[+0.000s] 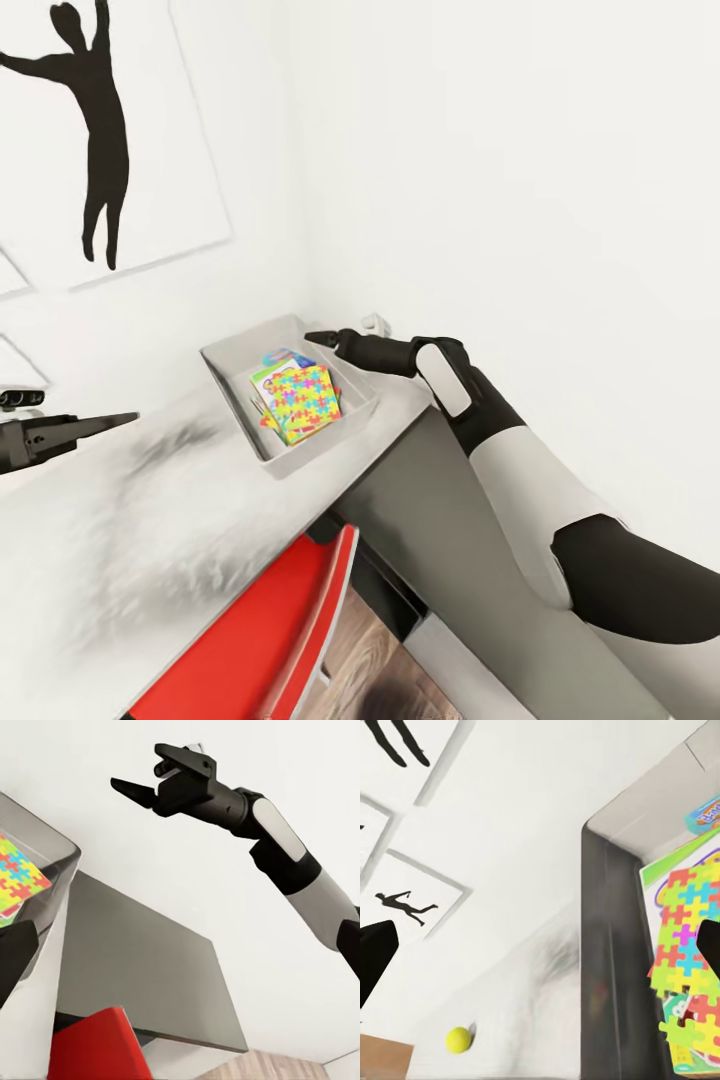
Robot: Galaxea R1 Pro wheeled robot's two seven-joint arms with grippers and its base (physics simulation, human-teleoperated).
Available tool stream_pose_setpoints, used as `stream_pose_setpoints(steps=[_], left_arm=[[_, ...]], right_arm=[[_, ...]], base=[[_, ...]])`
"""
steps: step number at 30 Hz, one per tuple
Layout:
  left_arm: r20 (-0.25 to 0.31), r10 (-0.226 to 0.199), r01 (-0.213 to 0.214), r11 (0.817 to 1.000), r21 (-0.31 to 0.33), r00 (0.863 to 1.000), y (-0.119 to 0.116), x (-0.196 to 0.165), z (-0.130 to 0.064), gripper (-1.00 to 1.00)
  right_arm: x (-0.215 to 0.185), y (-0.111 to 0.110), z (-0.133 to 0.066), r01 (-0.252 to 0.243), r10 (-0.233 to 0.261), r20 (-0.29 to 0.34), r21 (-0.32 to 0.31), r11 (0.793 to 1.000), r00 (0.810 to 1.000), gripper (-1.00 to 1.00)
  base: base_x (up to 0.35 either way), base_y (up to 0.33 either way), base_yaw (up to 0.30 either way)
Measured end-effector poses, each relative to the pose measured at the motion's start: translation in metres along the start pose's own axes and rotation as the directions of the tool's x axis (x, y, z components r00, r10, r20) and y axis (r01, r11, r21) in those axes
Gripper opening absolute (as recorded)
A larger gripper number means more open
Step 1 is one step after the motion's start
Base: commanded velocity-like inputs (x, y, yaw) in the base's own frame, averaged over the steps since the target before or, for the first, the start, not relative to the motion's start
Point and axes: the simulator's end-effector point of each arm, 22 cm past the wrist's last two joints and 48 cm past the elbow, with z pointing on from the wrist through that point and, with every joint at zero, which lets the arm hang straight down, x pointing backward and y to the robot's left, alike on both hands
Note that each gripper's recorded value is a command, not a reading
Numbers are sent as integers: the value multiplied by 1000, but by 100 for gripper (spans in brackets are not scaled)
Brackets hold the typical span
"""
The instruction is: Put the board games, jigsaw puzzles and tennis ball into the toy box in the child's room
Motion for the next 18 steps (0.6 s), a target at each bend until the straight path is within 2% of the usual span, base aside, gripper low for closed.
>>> stream_pose_setpoints(steps=[4, 9, 18], left_arm=[[1, 8, -8, 1000, -6, 1000, -2, -2, -4, 100], [0, 17, -17, 1000, -10, 1000, -5, -3, -7, 100], [4, 30, -30, 999, -10, 1000, -11, -6, -10, 100]], right_arm=[[-5, 7, -5, 4, -4, 9, -24, 1000, 1000, 100], [-17, 2, -19, 5, -4, 33, -32, 999, 999, 100], [-19, -6, -47, -35, 43, 72, -101, 994, 996, 100]], base=[[-45, -1, 0], [-79, -45, 0], [-264, -31, 0]])
